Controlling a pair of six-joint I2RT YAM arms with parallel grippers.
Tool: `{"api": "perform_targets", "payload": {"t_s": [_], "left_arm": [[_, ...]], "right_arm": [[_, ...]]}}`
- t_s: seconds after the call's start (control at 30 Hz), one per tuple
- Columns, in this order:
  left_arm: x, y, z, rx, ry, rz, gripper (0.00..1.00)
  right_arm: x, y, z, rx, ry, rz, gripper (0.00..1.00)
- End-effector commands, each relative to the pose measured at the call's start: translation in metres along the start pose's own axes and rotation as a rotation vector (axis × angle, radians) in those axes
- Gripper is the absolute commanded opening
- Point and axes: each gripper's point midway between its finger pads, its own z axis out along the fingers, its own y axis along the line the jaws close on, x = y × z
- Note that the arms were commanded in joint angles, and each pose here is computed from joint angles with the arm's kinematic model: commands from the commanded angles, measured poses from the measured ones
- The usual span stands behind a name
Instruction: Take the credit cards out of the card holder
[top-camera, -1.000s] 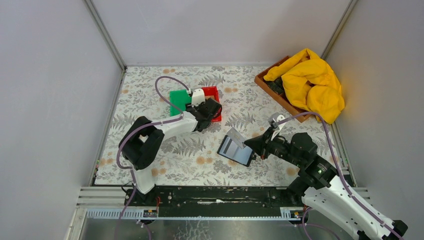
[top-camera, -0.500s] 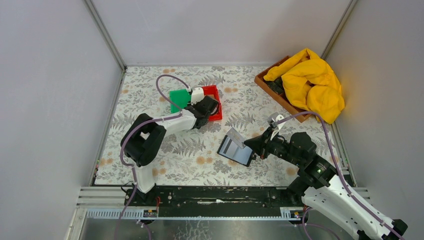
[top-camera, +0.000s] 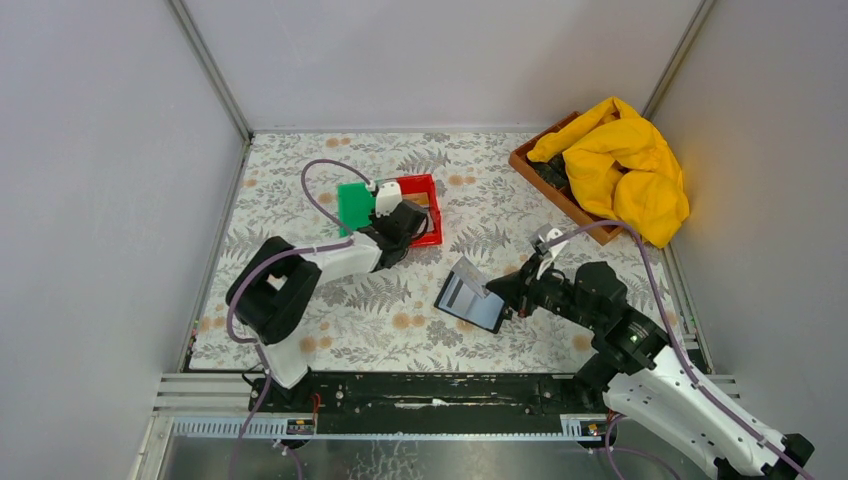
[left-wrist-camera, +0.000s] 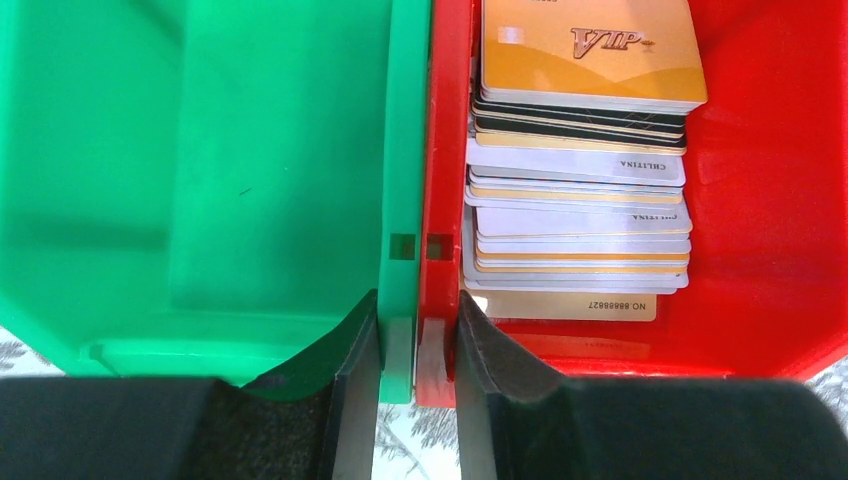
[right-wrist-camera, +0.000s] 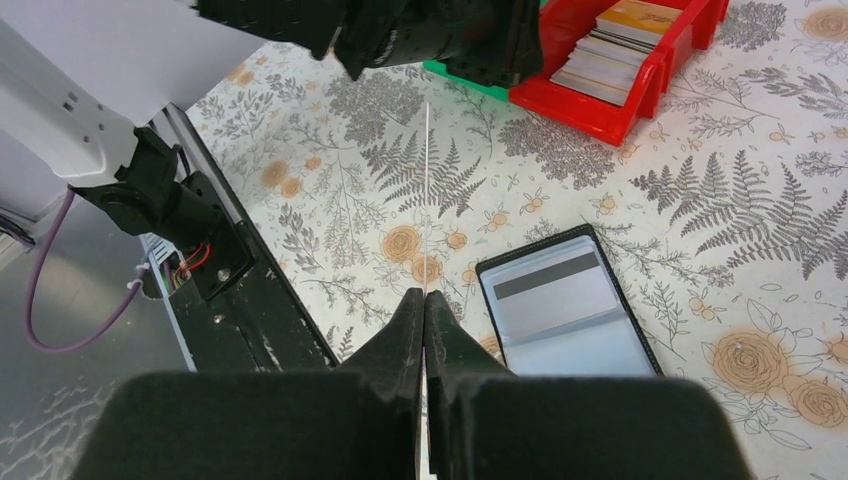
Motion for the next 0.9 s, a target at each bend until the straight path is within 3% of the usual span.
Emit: {"api": "perform_targets", "payload": {"t_s": [0.0, 0.37, 0.87], "left_arm": [[0.043, 0.008, -0.017, 0.031, 0.075, 0.036, 0.0], [0.09, 0.009, -0.067, 0.135, 0.148, 0.061, 0.0], [0.129, 0.027, -0.095, 0.171, 0.221, 0.093, 0.0]], "right_arm": [[-0.013, -0.002, 0.007, 0.007, -0.029, -0.04, 0.0], [-0.02, -0.015, 0.044, 0.041, 0.028, -0.069, 0.0], [-0.034, -0.042, 0.134, 0.07, 0.155, -0.167, 0.0]]}}
